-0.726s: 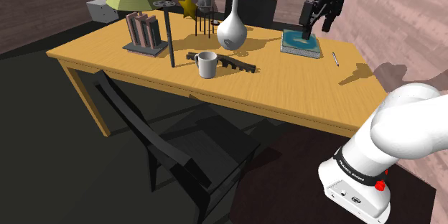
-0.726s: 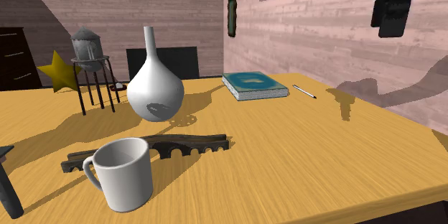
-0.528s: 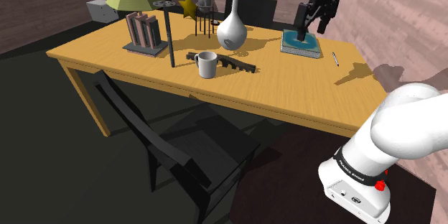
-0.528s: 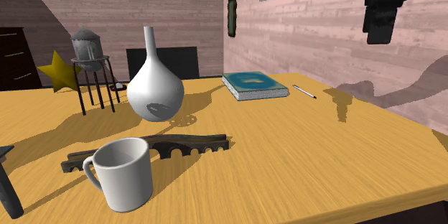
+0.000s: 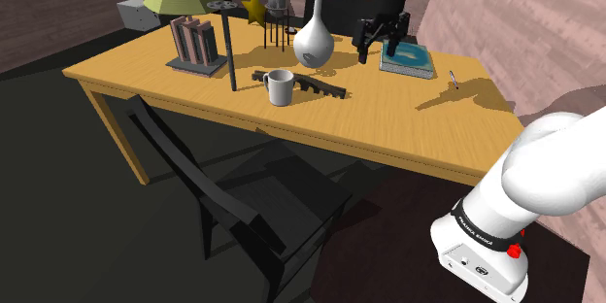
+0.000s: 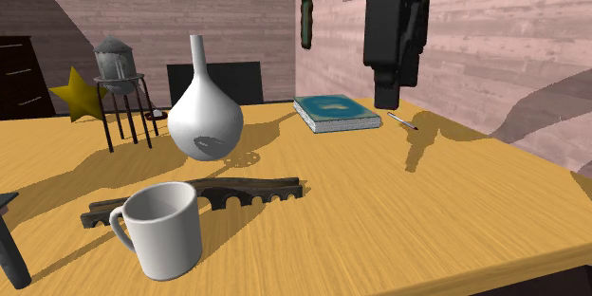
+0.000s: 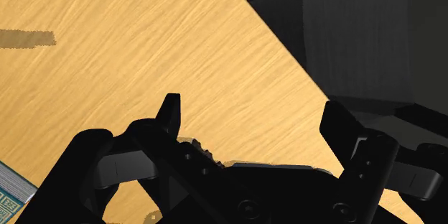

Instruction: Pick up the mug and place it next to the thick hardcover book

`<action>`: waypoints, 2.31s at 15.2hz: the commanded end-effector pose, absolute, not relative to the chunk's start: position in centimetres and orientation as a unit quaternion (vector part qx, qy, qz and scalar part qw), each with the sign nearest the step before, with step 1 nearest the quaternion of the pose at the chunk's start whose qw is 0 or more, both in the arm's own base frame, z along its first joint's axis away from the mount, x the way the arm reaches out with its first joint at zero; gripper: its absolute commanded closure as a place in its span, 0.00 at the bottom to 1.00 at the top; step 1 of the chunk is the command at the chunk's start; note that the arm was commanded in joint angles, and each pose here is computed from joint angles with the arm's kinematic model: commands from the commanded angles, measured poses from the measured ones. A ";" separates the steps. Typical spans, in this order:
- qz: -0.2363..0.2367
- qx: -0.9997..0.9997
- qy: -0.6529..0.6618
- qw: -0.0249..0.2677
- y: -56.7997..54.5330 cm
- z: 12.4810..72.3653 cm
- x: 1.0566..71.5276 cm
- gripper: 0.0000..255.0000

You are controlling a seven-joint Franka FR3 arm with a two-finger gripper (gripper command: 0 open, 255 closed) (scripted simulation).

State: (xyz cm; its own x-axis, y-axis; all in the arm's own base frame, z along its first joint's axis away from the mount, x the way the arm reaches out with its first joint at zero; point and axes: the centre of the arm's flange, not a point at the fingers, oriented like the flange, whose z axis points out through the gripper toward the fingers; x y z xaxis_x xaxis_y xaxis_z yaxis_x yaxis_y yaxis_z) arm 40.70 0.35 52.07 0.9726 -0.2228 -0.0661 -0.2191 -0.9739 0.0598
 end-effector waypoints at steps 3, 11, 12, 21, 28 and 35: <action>-0.033 0.991 -0.128 0.016 1.3 49.7 45.1 0.00; -0.027 0.987 -0.159 -0.003 3.0 45.0 54.0 0.00; -0.026 0.986 -0.163 -0.005 3.1 44.4 55.2 0.00; -0.019 0.980 -0.198 -0.027 4.4 39.3 65.4 0.00; -0.018 0.979 -0.201 -0.029 4.7 35.8 66.2 0.00; -0.018 0.979 -0.201 -0.029 4.8 34.9 66.2 0.00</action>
